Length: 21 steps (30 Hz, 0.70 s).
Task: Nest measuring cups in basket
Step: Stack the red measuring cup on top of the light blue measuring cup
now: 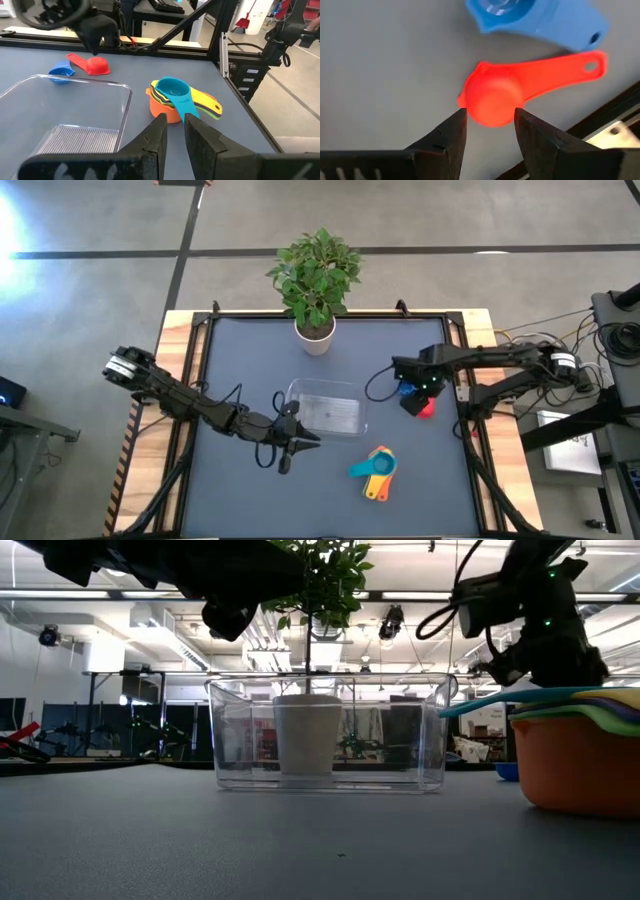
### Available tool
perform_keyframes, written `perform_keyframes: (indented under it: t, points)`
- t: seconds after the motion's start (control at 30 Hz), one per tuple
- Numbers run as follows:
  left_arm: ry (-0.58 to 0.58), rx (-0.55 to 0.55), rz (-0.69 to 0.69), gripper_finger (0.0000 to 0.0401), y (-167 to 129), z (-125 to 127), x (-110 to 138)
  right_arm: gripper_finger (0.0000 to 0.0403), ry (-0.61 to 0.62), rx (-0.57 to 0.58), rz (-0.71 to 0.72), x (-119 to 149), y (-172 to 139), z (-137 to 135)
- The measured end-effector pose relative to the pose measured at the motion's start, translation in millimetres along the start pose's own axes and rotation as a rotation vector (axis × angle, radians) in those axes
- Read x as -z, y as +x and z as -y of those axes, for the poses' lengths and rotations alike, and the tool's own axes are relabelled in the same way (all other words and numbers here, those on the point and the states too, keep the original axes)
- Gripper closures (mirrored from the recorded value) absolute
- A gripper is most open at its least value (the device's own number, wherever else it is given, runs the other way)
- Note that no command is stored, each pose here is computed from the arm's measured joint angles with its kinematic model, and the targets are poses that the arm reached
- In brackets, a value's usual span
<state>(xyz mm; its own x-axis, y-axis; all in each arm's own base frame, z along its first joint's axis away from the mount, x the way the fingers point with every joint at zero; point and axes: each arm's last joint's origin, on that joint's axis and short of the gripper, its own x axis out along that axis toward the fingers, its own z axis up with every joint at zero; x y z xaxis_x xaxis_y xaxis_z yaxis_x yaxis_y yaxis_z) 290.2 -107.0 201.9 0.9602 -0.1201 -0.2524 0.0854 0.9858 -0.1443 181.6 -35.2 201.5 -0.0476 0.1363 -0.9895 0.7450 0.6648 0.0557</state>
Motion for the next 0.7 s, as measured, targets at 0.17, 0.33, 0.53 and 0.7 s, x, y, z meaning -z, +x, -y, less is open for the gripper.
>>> perform_keyframes:
  t: [0.17, 0.33, 0.53, 0.7]
  points:
    - [-0.003, 0.0, 0.0, 0.0353, 0, 0, 0, 0.0209, -0.001, 0.012, -0.021, 7, 5, -4]
    - [-0.011, 0.01, -0.002, 0.0353, 0, 0, 0, 0.0139, 0.002, 0.045, -0.009, 8, 10, -3]
    - [-0.01, 0.026, -0.006, 0.0353, 0, 1, 0, 0.0054, 0.033, 0.069, 0.025, 7, 21, 0]
    - [-0.004, 0.026, -0.006, 0.0353, 0, 1, 0, 0.0032, 0.053, 0.017, 0.041, 7, 38, 2]
